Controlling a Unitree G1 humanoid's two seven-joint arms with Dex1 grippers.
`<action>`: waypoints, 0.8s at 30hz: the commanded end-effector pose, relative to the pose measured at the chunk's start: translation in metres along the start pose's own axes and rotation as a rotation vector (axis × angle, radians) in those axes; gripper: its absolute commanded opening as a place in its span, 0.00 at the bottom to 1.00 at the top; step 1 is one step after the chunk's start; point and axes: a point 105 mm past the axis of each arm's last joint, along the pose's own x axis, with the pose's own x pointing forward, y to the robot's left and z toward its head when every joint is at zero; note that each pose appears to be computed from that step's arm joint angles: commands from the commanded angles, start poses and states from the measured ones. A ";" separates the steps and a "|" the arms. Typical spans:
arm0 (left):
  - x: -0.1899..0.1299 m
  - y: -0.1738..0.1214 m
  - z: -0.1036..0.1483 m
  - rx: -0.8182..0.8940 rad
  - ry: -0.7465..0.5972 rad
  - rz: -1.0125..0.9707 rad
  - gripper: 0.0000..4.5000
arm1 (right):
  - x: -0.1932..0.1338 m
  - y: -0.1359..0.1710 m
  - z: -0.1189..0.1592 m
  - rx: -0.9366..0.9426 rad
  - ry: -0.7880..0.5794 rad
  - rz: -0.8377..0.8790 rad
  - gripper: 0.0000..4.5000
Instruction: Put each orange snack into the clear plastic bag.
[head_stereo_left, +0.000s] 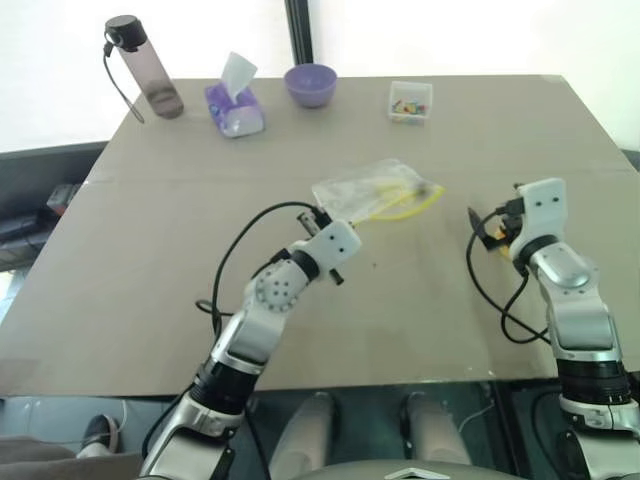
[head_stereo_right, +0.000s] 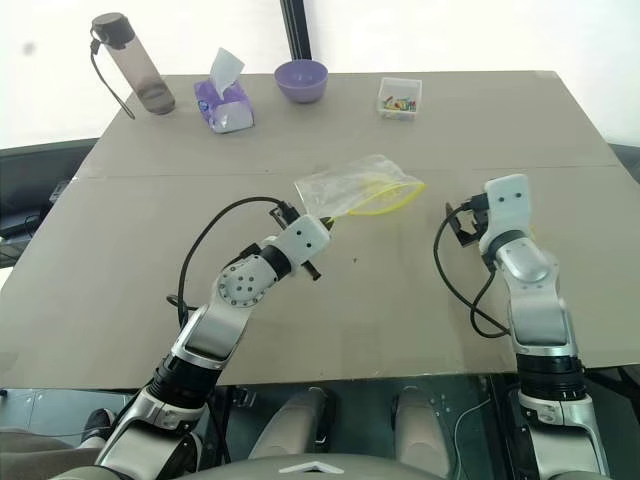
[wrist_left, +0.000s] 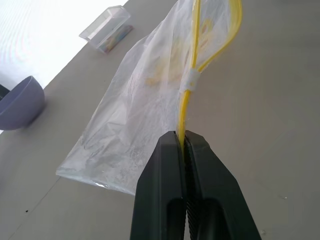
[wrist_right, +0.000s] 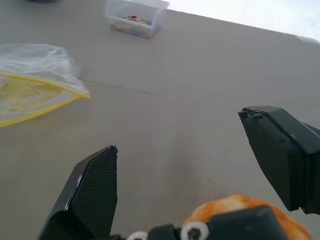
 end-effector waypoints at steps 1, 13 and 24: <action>-0.001 0.009 0.005 0.010 -0.021 0.038 0.00 | -0.015 -0.033 -0.016 0.119 0.096 -0.152 0.99; 0.002 0.010 0.004 0.014 -0.022 0.032 0.00 | -0.028 -0.005 -0.049 0.493 0.300 -0.057 0.78; 0.002 0.012 0.002 0.016 -0.016 0.035 0.00 | -0.023 0.000 -0.034 0.418 0.225 0.019 0.01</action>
